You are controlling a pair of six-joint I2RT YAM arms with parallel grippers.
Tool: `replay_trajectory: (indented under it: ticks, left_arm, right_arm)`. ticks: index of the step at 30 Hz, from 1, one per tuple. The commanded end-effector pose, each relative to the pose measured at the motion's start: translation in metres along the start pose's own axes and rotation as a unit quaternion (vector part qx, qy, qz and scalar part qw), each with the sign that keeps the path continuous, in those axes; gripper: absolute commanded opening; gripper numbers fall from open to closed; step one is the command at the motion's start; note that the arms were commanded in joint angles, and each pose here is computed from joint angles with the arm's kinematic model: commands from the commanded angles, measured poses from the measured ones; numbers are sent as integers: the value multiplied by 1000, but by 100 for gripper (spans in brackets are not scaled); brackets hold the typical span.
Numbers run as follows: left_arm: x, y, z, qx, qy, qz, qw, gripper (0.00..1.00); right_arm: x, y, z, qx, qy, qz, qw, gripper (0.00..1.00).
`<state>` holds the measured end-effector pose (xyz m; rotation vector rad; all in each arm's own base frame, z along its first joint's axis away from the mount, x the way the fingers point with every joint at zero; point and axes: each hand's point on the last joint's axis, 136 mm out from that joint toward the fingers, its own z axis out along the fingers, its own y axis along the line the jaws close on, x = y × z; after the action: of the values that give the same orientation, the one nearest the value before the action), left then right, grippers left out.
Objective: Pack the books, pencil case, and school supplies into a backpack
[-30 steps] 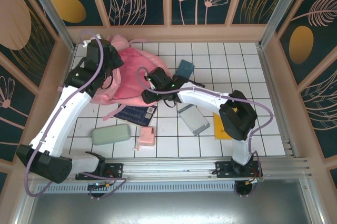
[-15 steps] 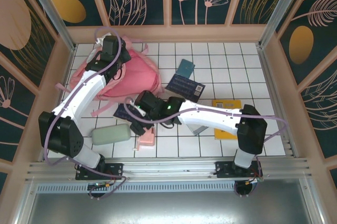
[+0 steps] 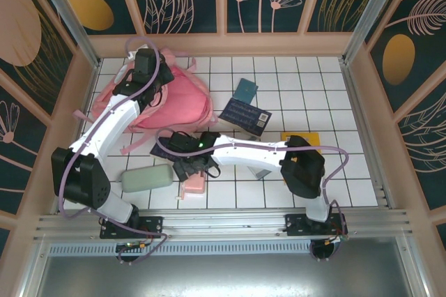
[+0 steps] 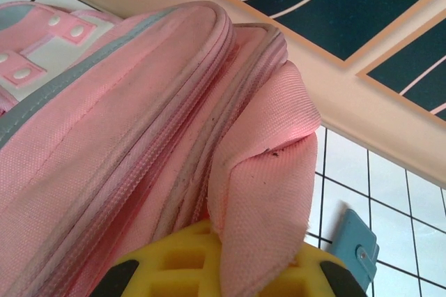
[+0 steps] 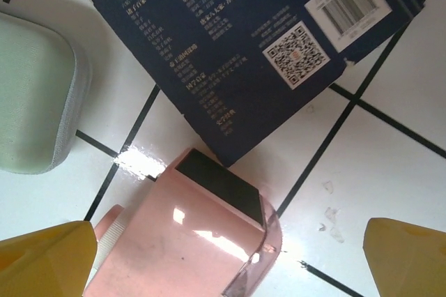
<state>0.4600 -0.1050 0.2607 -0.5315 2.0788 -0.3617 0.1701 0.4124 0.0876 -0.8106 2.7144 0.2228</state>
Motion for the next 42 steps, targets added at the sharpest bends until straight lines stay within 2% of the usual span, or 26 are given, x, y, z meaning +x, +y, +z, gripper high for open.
replay_trajectory:
  ticks: [1, 5, 9, 12, 23, 29, 32, 37, 42]
  left_arm:
    - [-21, -11, -15, 35, -35, -21, 999, 0]
    - [-19, -14, -16, 45, -29, -22, 998, 0]
    - [-17, -16, -16, 53, -24, -23, 998, 0]
    - [-16, -18, -17, 59, -22, -22, 998, 0]
    - [-9, -22, -10, 72, -5, -23, 997, 0]
    - [-7, -22, -6, 76, 3, -25, 997, 0]
    - [-6, -21, -4, 76, 5, -27, 997, 0]
    - [-2, -20, 1, 76, 14, -30, 997, 0]
    - [2, -20, 7, 80, 26, -36, 996, 0]
  right_arm:
    - [12, 18, 5, 0, 25, -10, 1000, 99]
    - [13, 17, 13, 53, 21, -46, 997, 99]
    - [27, 0, 20, 134, 28, -88, 987, 99]
    - [37, -8, 16, 161, 28, -109, 981, 99]
    - [57, -25, -3, 121, 5, -173, 977, 99]
    - [60, -62, -9, 137, 5, -201, 970, 99]
    - [60, -83, -10, 147, 14, -194, 970, 99]
    - [55, -87, -18, 123, 16, -167, 978, 98]
    - [55, -98, -17, 95, 27, -94, 991, 98]
